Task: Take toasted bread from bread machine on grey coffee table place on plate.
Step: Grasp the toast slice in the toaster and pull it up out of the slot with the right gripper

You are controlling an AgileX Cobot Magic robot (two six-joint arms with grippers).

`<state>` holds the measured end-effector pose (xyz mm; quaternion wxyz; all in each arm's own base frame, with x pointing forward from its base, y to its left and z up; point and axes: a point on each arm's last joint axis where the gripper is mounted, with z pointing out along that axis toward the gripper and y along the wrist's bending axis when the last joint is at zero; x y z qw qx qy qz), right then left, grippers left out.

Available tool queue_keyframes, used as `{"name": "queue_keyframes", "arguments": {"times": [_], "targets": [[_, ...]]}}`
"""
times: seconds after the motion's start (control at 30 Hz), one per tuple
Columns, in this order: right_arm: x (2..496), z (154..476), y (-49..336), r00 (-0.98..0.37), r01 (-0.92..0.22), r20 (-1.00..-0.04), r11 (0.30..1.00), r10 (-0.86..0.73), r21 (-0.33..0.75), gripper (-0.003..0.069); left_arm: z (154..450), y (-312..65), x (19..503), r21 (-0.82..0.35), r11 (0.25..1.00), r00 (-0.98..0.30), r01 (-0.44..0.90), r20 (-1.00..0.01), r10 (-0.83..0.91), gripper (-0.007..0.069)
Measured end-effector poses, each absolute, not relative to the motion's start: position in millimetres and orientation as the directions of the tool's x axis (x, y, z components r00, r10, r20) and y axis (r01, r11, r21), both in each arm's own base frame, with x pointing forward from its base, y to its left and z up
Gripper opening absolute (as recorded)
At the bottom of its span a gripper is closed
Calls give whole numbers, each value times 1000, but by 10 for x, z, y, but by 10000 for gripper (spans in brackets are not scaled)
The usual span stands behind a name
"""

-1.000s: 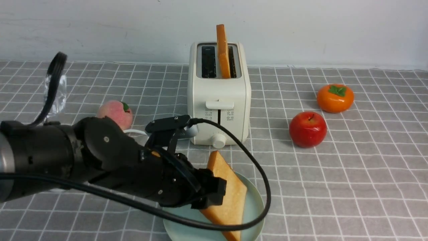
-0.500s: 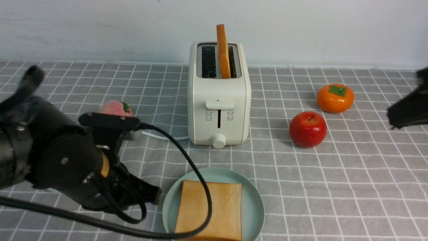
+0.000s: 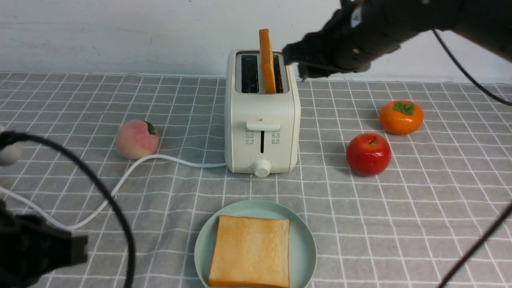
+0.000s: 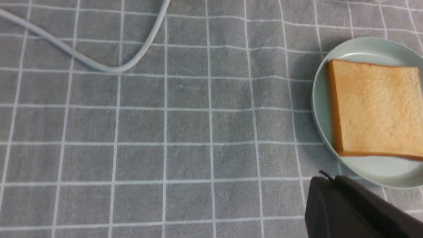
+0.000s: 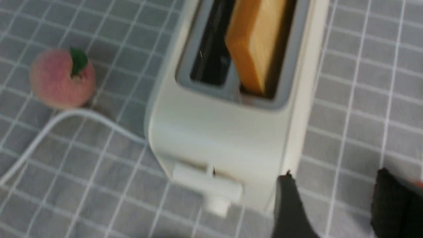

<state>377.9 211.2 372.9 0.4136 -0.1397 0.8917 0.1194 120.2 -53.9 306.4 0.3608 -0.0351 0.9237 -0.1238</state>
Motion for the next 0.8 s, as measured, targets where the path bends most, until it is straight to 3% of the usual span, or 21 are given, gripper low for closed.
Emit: {"name": "queue_keyframes", "arguments": {"times": [0.17, 0.37, 0.53, 0.6, 0.67, 0.7, 0.8], "targets": [[4196, 3609, 2353, -534, -366, -837, 925, -119, 102, 572, 2912, -379, 934, -281, 960, -716, 25, -675, -179, -14], [4501, 3320, 2537, -483, -382, -870, 918, -98, 108, 586, 2907, -268, 759, -294, 956, -709, 12, -676, -200, -14], [4671, 2974, 2630, -473, -389, -873, 917, -118, 87, 473, 2887, -208, 638, -304, 953, -734, -12, -644, -215, -14], [4688, 2968, 2611, -461, -383, -876, 922, -139, 55, 264, 2881, -191, 597, -310, 951, -741, -18, -634, -220, -14], [4664, 3065, 2570, -444, -376, -883, 926, -154, 28, 126, 2885, -184, 584, -315, 949, -738, -16, -637, -224, -14], [4659, 3079, 2566, -444, -376, -883, 926, -153, 28, 106, 2886, -183, 582, -315, 949, -737, -16, -637, -224, -14], [4464, 3552, 2445, -407, -365, -904, 931, -132, 28, 108, 2896, -177, 571, -323, 946, -728, -10, -646, -228, -14]]}}
